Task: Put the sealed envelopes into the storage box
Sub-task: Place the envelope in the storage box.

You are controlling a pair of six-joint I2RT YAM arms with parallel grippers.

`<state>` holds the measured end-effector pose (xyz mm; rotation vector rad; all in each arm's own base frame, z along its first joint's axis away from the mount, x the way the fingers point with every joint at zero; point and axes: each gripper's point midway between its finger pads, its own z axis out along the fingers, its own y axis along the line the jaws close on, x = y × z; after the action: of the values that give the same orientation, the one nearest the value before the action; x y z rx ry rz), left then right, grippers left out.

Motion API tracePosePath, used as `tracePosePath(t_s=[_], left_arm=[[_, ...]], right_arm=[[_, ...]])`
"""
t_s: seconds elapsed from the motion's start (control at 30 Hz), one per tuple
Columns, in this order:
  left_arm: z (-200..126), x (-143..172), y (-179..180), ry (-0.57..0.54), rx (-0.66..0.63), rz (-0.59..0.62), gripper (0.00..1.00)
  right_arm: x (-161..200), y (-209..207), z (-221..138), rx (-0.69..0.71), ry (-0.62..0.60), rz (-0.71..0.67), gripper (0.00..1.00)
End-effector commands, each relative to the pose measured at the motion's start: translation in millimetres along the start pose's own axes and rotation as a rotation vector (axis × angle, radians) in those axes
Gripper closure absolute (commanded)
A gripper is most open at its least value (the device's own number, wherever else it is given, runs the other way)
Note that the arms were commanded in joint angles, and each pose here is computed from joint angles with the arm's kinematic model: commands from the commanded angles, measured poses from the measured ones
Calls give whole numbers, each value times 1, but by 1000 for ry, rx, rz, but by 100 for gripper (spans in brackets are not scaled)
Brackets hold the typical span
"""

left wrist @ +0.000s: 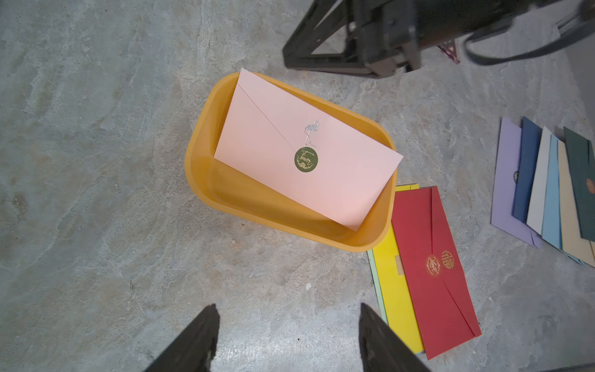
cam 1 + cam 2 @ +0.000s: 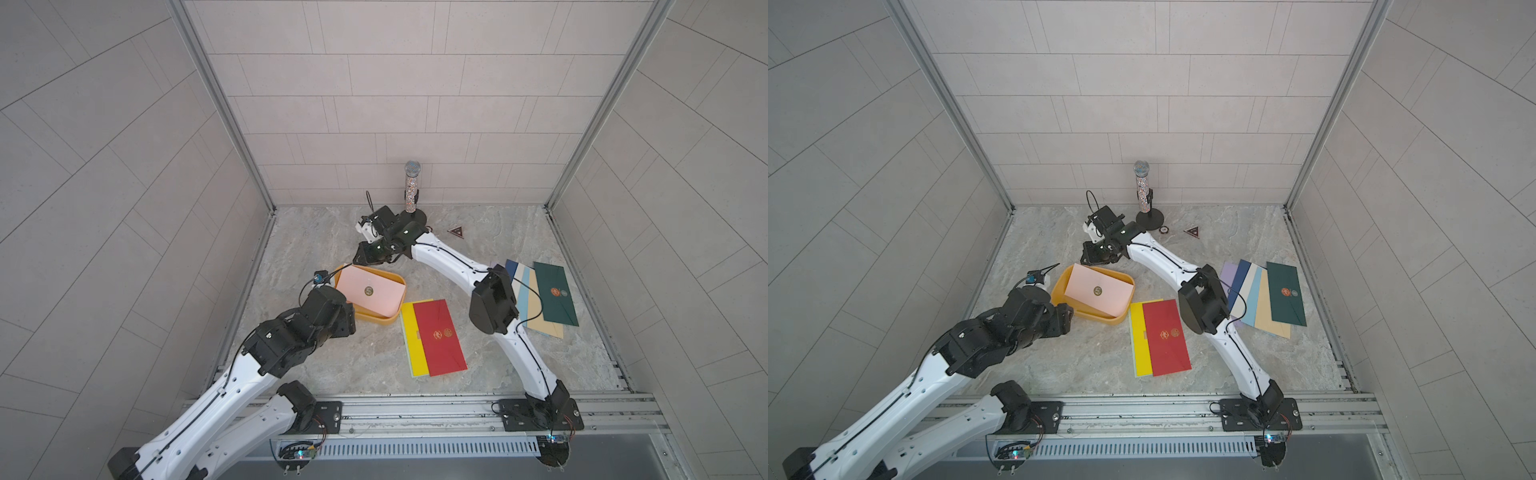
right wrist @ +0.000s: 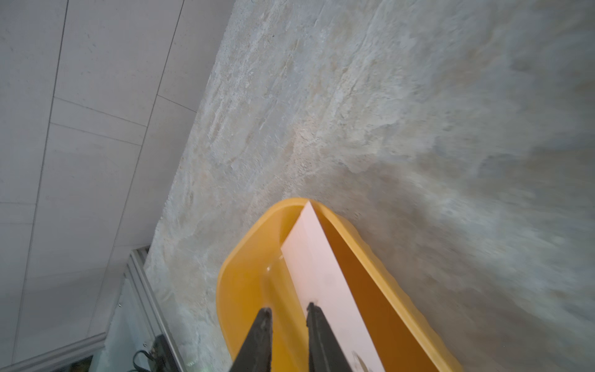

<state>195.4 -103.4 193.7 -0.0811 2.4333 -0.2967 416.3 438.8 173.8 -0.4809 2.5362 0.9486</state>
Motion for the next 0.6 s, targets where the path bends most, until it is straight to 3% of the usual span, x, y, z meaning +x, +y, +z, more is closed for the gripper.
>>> tracePosePath(t_s=[0.0,0.1,0.23,0.43,0.57], left_arm=[[-2,6,-8,15,60,10,26],[1,15,-26,65,159,18,25],[13,34,-58,188,295,-11,25],[35,56,-107,246,309,66,25],[55,74,-137,288,296,107,26]], right_arm=[[-17,-21,-84,143,-143,-27,69],[12,-54,-124,229,-192,6,61],[80,-113,-158,330,-202,92,52],[182,-187,-182,418,-206,249,42],[227,-201,-181,412,-182,290,39]])
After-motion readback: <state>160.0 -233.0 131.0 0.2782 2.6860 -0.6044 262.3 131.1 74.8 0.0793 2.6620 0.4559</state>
